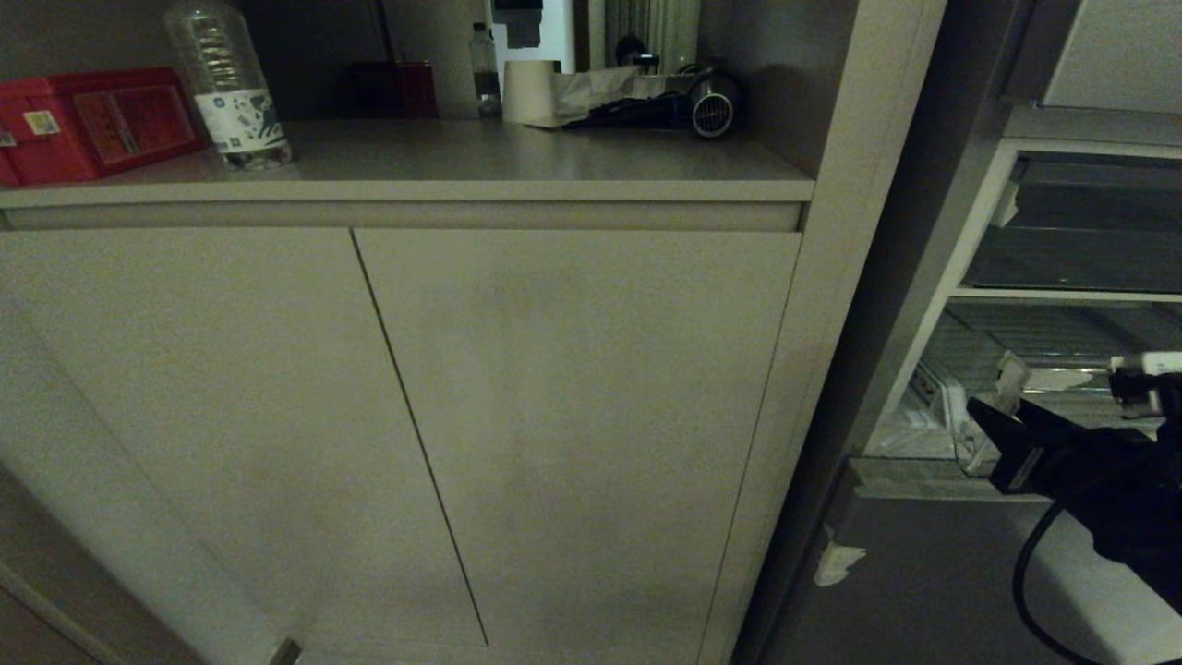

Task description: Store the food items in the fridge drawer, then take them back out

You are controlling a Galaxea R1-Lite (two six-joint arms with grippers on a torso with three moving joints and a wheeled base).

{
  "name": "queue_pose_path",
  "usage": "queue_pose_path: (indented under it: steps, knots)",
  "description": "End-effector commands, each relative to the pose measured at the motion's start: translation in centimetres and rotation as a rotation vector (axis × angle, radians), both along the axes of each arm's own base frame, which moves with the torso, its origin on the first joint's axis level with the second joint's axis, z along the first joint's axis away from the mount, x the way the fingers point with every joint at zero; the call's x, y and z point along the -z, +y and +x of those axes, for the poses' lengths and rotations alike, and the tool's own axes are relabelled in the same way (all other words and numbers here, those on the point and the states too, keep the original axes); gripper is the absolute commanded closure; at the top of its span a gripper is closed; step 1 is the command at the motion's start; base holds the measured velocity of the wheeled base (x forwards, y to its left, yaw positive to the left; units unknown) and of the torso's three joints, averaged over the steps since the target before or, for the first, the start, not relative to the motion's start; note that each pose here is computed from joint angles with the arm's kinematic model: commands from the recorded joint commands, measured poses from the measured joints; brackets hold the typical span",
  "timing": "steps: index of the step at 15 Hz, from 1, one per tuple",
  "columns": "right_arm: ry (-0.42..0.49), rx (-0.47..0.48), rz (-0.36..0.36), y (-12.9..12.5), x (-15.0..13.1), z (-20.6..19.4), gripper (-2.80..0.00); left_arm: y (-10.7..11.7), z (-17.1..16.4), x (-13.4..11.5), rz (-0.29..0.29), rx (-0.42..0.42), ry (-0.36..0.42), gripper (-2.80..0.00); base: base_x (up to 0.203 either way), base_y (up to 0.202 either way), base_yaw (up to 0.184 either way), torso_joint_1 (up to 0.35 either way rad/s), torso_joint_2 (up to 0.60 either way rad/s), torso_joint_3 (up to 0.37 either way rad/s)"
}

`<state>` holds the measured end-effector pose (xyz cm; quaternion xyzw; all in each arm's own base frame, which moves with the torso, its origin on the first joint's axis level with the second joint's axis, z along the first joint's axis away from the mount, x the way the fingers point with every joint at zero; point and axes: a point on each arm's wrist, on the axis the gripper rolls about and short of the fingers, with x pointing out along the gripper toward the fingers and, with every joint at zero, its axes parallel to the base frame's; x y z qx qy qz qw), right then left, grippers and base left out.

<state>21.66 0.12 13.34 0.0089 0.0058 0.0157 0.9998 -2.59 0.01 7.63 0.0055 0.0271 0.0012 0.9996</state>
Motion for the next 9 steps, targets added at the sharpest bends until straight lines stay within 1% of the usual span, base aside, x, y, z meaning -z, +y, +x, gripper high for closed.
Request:
queue_pose_path:
  steps: [1, 7, 9]
  knots:
    - [-0.014, 0.005, 0.0, 0.0, -0.3, -1.8, -2.8, 0.0, 0.0, 0.0, 0.0, 0.0, 0.001, 0.0, 0.0, 0.0, 0.0, 0.0, 0.0, 0.0]
    - [-0.03, 0.008, 0.003, 0.0, -0.2, -6.6, -2.8, 0.0, 0.0, 0.0, 0.0, 0.0, 0.001, 0.0, 0.0, 0.0, 0.0, 0.0, 0.0, 0.0]
    - [-0.049, 0.017, 0.005, -0.1, -0.7, -7.7, -2.8, 0.0, 0.0, 0.0, 0.0, 0.0, 0.001, 0.0, 0.0, 0.0, 0.0, 0.0, 0.0, 0.0]
